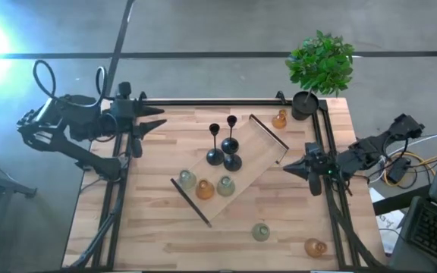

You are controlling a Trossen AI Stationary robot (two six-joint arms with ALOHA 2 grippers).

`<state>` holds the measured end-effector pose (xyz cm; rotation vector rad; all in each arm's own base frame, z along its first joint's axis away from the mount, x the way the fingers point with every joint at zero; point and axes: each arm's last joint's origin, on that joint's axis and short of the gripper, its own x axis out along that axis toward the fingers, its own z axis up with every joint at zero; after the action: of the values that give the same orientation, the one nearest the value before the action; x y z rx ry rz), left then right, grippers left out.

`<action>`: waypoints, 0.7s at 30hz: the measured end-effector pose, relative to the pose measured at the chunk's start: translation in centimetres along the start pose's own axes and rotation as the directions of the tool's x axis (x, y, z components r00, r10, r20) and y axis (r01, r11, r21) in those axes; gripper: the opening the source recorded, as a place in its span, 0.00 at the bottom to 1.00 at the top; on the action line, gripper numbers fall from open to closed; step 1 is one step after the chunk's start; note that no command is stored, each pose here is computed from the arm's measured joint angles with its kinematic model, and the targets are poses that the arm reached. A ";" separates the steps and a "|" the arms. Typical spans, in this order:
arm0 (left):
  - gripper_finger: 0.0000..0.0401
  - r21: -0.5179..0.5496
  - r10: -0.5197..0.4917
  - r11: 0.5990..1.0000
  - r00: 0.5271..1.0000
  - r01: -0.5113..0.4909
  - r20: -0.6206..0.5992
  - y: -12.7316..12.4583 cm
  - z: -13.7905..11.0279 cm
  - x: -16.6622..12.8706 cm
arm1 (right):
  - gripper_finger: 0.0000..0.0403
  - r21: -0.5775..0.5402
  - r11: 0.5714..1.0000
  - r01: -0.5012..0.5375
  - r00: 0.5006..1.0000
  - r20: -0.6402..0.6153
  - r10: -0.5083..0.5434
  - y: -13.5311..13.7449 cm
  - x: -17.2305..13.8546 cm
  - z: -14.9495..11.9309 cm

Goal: Pick & Place candle stick holders
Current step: Put the bottom yellow candle holder on the shelf

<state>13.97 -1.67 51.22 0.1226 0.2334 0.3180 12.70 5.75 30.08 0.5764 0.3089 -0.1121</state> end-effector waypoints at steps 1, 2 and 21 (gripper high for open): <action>0.30 -0.006 0.004 1.000 1.000 -0.004 0.004 0.0 -0.4 0.0 | 0.02 0.011 1.000 0.000 1.000 0.002 -0.001 0.2 -0.1 -0.2; 0.30 -0.011 0.012 1.000 1.000 -0.012 0.008 0.0 -0.9 0.0 | 0.02 0.021 1.000 0.002 1.000 0.004 -0.002 0.3 -0.1 -0.3; 0.30 -0.137 0.119 0.985 0.987 -0.104 0.111 0.8 -4.8 -1.0 | 0.02 0.025 1.000 0.017 1.000 0.011 -0.017 6.3 0.3 -1.5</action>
<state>11.62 -0.85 46.94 0.0243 0.0874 0.4353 13.79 11.88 32.07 0.5978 0.3015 -0.1361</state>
